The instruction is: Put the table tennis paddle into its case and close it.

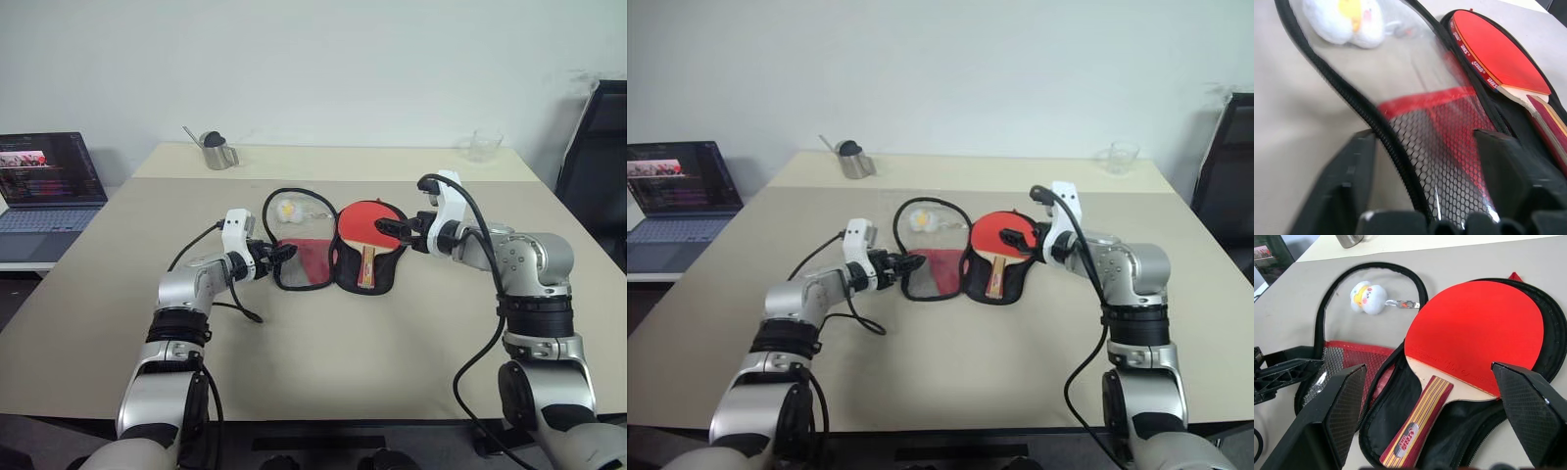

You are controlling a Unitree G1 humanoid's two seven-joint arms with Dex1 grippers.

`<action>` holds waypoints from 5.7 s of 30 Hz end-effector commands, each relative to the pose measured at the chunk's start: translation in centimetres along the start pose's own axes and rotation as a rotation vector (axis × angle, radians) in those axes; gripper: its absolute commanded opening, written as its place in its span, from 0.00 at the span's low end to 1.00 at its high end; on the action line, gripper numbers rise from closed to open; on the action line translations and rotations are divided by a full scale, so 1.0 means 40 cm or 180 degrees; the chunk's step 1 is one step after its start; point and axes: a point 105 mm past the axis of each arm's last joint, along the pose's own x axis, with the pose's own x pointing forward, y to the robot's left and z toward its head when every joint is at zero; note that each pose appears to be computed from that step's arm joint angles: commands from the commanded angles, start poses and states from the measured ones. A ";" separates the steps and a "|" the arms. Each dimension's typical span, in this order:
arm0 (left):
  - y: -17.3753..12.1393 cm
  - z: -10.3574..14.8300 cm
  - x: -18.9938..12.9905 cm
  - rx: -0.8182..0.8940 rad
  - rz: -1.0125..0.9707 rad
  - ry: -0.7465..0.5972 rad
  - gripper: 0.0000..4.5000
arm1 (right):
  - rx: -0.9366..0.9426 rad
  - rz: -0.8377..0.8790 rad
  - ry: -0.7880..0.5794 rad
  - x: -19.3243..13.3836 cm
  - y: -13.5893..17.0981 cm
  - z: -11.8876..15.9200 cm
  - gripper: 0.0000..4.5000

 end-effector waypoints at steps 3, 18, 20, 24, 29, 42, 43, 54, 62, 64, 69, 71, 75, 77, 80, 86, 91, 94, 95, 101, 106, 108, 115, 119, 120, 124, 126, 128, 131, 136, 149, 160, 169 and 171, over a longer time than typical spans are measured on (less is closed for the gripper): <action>-0.015 0.046 -0.001 0.0046 -0.0058 -0.0159 0.23 | -0.0037 -0.0030 -0.0222 -0.018 0.000 0.036 1.00; -0.166 0.058 0.033 0.0185 -0.0511 -0.0250 0.01 | -0.0337 -0.0330 -0.0464 -0.086 -0.098 0.131 1.00; -0.193 0.060 0.039 0.0221 -0.0563 -0.0265 0.01 | -0.0381 -0.0382 -0.0504 -0.098 -0.114 0.144 1.00; -0.242 0.053 0.052 0.0218 -0.0655 -0.0251 0.01 | -0.0468 -0.0526 -0.0569 -0.125 -0.149 0.164 1.00; -0.258 0.034 0.068 0.0208 -0.0586 -0.0219 0.01 | -0.0511 -0.0579 -0.0607 -0.141 -0.161 0.171 1.00; -0.234 0.024 0.098 0.0128 -0.0269 -0.0242 0.52 | -0.0546 -0.0651 -0.0652 -0.151 -0.168 0.179 1.00; -0.236 0.025 0.098 0.0130 -0.0281 -0.0250 0.52 | -0.0555 -0.0654 -0.0655 -0.151 -0.168 0.180 1.00; -0.341 0.125 0.076 0.0143 -0.1093 -0.0611 0.52 | -0.0656 -0.0656 -0.0714 -0.152 -0.169 0.197 1.00; -0.451 0.180 0.078 0.0037 -0.1749 -0.0651 0.52 | -0.0740 -0.0640 -0.0783 -0.155 -0.167 0.224 1.00; -0.465 0.160 0.095 0.0016 -0.1727 -0.0576 0.52 | -0.0768 -0.0659 -0.0812 -0.161 -0.170 0.235 1.00; -0.492 0.132 0.132 -0.0181 -0.1646 -0.0640 0.52 | -0.0834 -0.0719 -0.0856 -0.175 -0.179 0.255 1.00; -0.503 0.125 0.138 -0.0200 -0.1664 -0.0677 0.52 | -0.0847 -0.0742 -0.0864 -0.179 -0.183 0.259 1.00; -0.531 0.155 0.048 -0.0120 -0.2328 -0.0917 0.52 | -0.0805 -0.0692 -0.0820 -0.184 -0.178 0.254 1.00; -0.510 0.154 0.010 0.0099 -0.2439 -0.0873 0.52 | -0.0714 -0.0673 -0.0751 -0.179 -0.180 0.239 1.00; -0.476 0.154 -0.051 0.0477 -0.2563 -0.0789 0.52 | -0.0409 -0.0610 -0.0623 -0.165 -0.182 0.204 1.00; -0.335 0.140 -0.138 0.1418 -0.2096 -0.0405 0.52 | -0.0049 -0.0328 -0.0252 -0.107 -0.131 0.083 1.00; -0.240 0.146 -0.210 0.1586 -0.1766 -0.0205 0.52 | 0.0214 -0.0239 -0.0027 -0.052 -0.085 -0.010 1.00; -0.209 0.132 -0.240 0.1617 -0.1627 -0.0081 0.52 | 0.0297 -0.0330 0.0064 -0.032 -0.085 -0.047 1.00; -0.201 0.126 -0.248 0.1631 -0.1585 -0.0041 0.52 | 0.0293 -0.0392 0.0115 -0.025 -0.090 -0.062 1.00; -0.203 0.115 -0.254 0.1666 -0.1519 0.0014 0.52 | 0.0468 -0.0558 0.0290 0.014 -0.107 -0.118 1.00; -0.210 0.119 -0.260 0.1673 -0.1496 -0.0006 0.52 | 0.0616 -0.0741 0.0410 0.042 -0.133 -0.163 1.00; -0.211 0.118 -0.265 0.1672 -0.1479 -0.0006 0.52 | 0.0673 -0.0782 0.0464 0.048 -0.142 -0.182 1.00; -0.211 0.116 -0.275 0.1686 -0.1427 -0.0002 0.52 | 0.0810 -0.0720 0.0611 0.068 -0.128 -0.226 1.00; -0.208 0.113 -0.278 0.1687 -0.1408 0.0003 0.52 | 0.0780 -0.0437 0.0619 0.081 -0.071 -0.218 1.00; -0.208 0.112 -0.278 0.1687 -0.1405 0.0004 0.52 | 0.0773 -0.0388 0.0617 0.082 -0.062 -0.216 1.00; -0.208 0.111 -0.279 0.1688 -0.1400 -0.0001 0.52 | 0.0753 -0.0271 0.0603 0.085 -0.034 -0.208 0.96; -0.206 0.110 -0.278 0.1688 -0.1385 -0.0003 0.52 | 0.0741 -0.0257 0.0602 0.085 -0.029 -0.206 0.96; -0.204 0.110 -0.277 0.1687 -0.1371 -0.0004 0.52 | 0.0737 -0.0230 0.0598 0.086 -0.023 -0.203 0.96; -0.203 0.109 -0.276 0.1682 -0.1367 -0.0013 0.52 | 0.0731 -0.0196 0.0598 0.086 -0.016 -0.201 0.96; -0.204 0.108 -0.273 0.1681 -0.1365 -0.0027 0.52 | 0.0724 -0.0213 0.0596 0.086 -0.019 -0.200 0.96; -0.208 0.108 -0.263 0.1700 -0.1396 -0.0034 0.52 | 0.0809 -0.0455 0.0383 0.068 -0.080 -0.166 0.96; -0.214 0.108 -0.255 0.1714 -0.1429 -0.0039 0.52 | 0.0808 -0.0517 0.0381 0.063 -0.092 -0.170 0.96; -0.229 0.102 -0.257 0.1690 -0.1529 -0.0086 0.52 | 0.0685 -0.0486 0.0361 0.034 -0.107 -0.150 0.96; -0.231 0.097 -0.257 0.1682 -0.1546 -0.0079 0.52 | 0.0678 -0.0500 0.0379 0.031 -0.107 -0.153 0.96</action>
